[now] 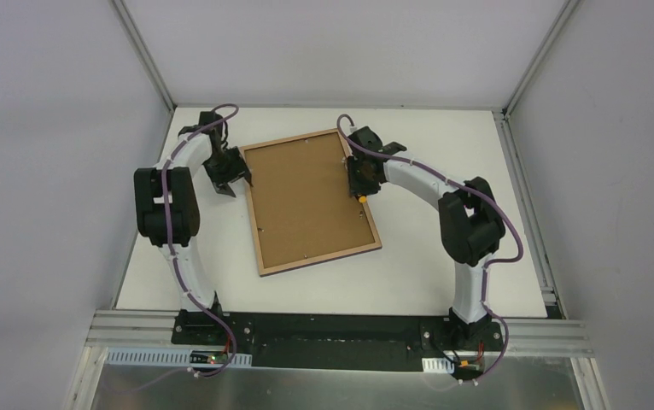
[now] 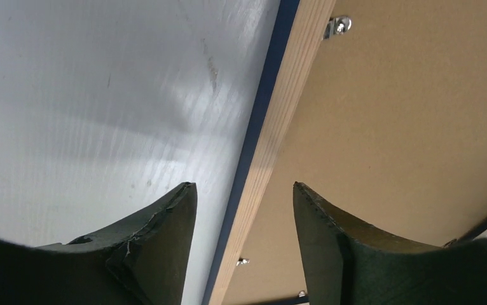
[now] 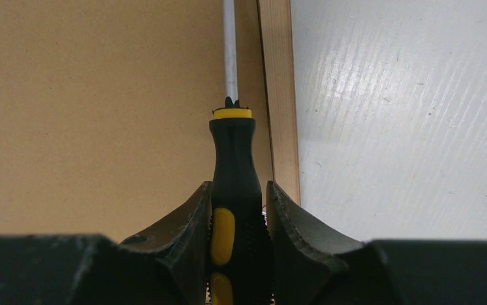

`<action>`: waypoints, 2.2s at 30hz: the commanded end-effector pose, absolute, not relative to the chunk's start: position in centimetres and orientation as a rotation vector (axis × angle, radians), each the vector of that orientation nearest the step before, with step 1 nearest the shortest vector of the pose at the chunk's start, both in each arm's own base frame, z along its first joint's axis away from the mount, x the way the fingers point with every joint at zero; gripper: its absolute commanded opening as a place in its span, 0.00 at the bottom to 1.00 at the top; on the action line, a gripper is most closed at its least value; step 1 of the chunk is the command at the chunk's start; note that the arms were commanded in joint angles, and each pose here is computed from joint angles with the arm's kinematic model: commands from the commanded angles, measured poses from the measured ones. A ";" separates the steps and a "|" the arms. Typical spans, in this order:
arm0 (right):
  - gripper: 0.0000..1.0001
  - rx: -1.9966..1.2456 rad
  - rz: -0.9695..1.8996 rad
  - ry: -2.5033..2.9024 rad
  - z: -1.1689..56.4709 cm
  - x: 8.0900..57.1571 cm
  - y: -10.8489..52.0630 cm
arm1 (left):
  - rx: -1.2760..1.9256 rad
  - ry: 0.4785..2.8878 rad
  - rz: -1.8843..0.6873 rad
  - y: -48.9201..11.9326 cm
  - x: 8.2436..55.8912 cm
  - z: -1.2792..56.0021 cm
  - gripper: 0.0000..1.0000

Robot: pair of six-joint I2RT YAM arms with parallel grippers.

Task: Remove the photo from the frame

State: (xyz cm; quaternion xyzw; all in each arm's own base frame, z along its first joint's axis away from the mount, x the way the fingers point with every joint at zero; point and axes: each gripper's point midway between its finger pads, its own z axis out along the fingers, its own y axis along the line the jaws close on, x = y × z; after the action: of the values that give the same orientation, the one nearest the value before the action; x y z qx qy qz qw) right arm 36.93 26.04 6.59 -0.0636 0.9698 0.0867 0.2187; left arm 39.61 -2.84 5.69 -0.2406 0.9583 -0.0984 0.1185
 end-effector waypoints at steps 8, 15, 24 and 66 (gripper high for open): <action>0.00 -0.141 0.174 2.655 6.9 38.2 25.6 | -0.600 2.842 -0.248 -3.6 40.4 4.1 0.44; 0.00 -0.156 0.169 2.649 6.7 38.7 25.6 | -0.630 2.865 -0.213 -3.3 40.2 2.9 0.47; 0.00 -0.180 0.235 2.643 6.6 39.3 26.5 | -0.660 2.899 -0.216 -3.5 39.9 1.4 0.22; 0.00 0.007 0.410 2.732 16.7 27.3 21.4 | -0.555 2.900 -0.292 -4.2 37.1 5.5 0.52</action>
State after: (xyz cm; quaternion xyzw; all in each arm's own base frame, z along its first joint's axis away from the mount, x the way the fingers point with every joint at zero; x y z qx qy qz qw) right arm 30.75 21.80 16.43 -0.0277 0.9687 0.1129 0.2193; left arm 38.98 -3.91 2.74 -0.1852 0.9749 -0.0870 0.0875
